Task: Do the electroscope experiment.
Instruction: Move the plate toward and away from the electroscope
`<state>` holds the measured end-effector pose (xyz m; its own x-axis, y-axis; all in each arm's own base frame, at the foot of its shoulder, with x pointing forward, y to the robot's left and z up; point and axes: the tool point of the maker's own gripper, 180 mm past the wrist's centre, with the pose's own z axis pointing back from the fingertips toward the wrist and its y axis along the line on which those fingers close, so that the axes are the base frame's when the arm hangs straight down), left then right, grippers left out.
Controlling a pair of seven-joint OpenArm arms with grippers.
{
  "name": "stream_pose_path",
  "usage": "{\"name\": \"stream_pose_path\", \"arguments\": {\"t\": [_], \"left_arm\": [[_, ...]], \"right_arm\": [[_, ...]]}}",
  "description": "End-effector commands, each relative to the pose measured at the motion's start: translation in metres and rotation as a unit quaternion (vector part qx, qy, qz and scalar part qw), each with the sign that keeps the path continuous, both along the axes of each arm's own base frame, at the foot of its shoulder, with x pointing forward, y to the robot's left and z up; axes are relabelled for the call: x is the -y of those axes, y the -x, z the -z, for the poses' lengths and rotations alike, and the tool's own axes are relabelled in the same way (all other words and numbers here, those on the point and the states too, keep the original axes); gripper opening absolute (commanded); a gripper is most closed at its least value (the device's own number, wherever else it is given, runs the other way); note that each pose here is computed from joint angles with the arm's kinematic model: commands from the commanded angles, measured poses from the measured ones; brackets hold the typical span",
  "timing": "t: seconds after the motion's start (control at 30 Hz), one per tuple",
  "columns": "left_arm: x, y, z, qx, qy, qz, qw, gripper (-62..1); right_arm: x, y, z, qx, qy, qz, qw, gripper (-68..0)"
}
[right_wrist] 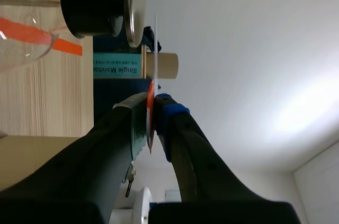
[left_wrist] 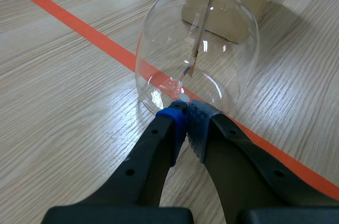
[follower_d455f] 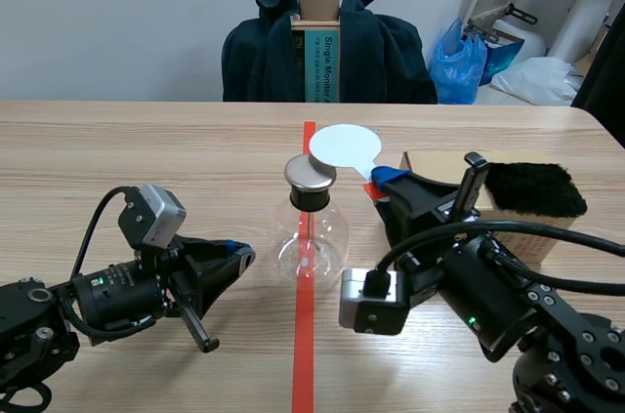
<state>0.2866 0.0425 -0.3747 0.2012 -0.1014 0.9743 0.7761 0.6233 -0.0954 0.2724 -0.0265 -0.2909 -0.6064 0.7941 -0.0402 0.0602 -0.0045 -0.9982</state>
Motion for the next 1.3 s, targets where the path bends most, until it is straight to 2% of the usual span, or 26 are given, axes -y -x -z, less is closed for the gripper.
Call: {"name": "stream_pose_path", "arguments": {"t": [0.0, 0.33, 0.7, 0.83, 1.0, 1.27], "left_arm": [[0.005, -0.005, -0.014, 0.017, 0.02, 0.0, 0.9997, -58.1], [0.005, -0.005, -0.014, 0.017, 0.02, 0.0, 0.9997, -58.1], [0.005, -0.005, -0.014, 0.017, 0.02, 0.0, 0.9997, -58.1], [0.005, -0.005, -0.014, 0.017, 0.02, 0.0, 0.9997, -58.1], [0.005, -0.005, -0.014, 0.017, 0.02, 0.0, 0.9997, -58.1], [0.005, -0.005, -0.014, 0.017, 0.02, 0.0, 0.9997, -58.1]], "right_arm": [[-0.001, -0.002, -0.01, 0.018, -0.001, -0.009, 0.9998, -66.9], [-0.012, 0.008, -0.009, 0.018, 0.002, -0.05, 0.9986, -66.9], [-0.011, 0.007, -0.009, 0.018, 0.002, -0.046, 0.9988, -66.9], [-0.005, 0.002, -0.01, 0.018, 0.0, -0.024, 0.9995, -66.9], [0.01, -0.01, -0.011, 0.018, -0.004, 0.028, 0.9994, -66.9], [0.038, -0.025, -0.012, 0.018, -0.011, 0.117, 0.9929, -66.9]]}}
